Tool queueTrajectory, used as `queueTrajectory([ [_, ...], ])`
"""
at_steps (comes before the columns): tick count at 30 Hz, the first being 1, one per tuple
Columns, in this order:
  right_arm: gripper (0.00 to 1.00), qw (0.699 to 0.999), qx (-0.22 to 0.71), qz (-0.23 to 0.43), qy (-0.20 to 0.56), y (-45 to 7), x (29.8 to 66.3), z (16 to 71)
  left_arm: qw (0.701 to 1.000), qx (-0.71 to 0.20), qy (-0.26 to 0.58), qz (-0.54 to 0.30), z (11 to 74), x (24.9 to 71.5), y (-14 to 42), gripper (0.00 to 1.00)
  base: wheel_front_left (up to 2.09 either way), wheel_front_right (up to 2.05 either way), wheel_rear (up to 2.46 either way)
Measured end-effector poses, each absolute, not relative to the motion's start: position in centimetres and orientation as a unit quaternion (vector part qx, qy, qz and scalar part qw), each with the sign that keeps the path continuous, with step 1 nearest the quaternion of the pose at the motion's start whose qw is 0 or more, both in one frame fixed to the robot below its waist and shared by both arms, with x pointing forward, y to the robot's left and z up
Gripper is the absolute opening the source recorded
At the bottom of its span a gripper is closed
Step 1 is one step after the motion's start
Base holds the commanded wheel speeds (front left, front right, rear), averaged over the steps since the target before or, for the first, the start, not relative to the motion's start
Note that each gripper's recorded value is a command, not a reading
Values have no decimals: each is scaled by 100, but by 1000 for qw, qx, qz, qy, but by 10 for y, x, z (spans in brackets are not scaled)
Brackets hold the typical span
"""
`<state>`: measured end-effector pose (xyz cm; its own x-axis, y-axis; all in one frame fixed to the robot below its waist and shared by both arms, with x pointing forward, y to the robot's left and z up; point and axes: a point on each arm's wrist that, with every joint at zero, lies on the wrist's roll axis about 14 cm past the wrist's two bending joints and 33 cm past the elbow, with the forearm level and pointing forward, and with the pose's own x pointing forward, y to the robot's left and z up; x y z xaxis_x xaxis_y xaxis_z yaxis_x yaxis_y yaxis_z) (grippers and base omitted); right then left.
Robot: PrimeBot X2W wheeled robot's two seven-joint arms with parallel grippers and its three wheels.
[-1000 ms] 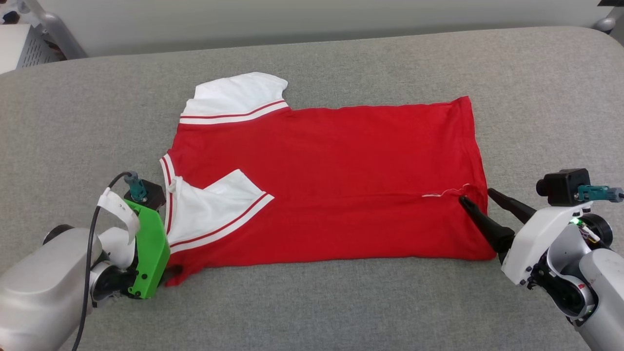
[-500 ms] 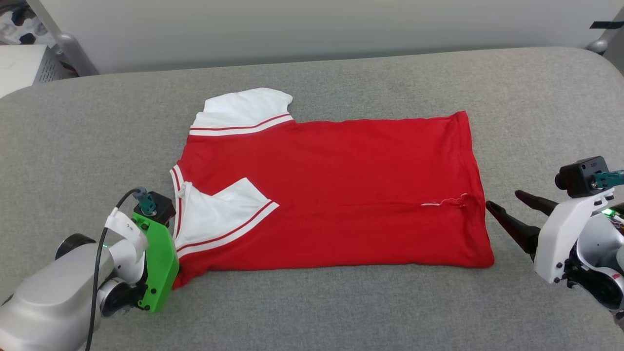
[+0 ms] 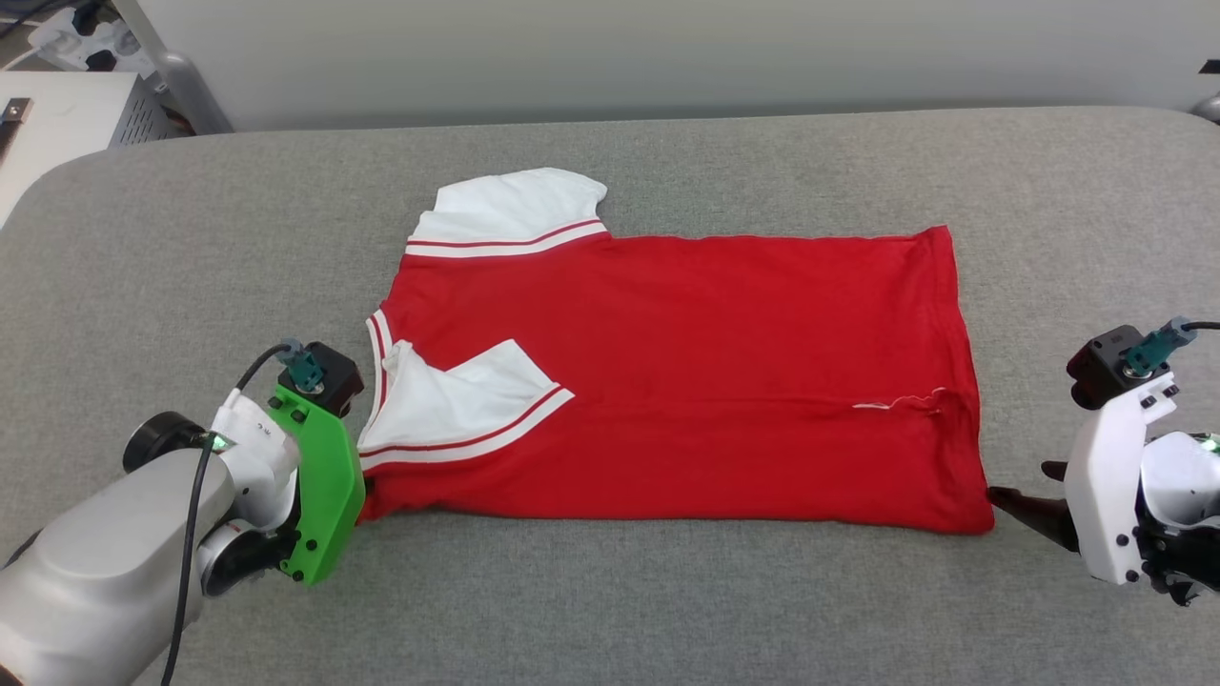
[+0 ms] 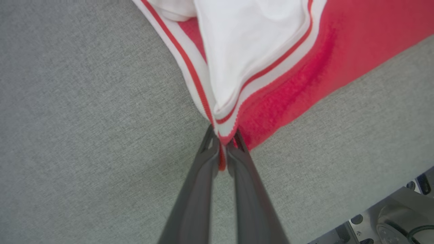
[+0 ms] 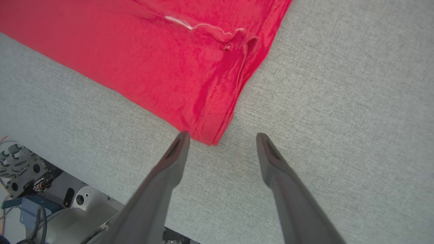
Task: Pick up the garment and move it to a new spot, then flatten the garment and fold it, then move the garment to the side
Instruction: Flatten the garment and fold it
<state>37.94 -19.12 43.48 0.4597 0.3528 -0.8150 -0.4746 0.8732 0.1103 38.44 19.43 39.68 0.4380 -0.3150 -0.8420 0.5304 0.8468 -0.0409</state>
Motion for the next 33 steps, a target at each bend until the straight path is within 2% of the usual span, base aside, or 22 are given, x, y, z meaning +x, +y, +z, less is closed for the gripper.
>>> queueTrajectory([
  [18,100,828,-45,221,513,-175,383,361,840,123,463,-255,385,391,195,0,0,0,0],
  [19,0,834,-45,222,503,-174,383,361,841,125,462,-252,385,391,196,0,0,0,0],
  [26,0,858,-37,232,457,-168,386,379,844,126,455,-253,393,388,195,0,0,0,0],
  [27,0,872,-32,231,430,-171,387,393,849,130,445,-255,401,387,195,0,0,0,0],
  [33,0,891,-24,230,390,-178,382,420,851,135,437,-257,412,374,202,0,0,0,0],
])
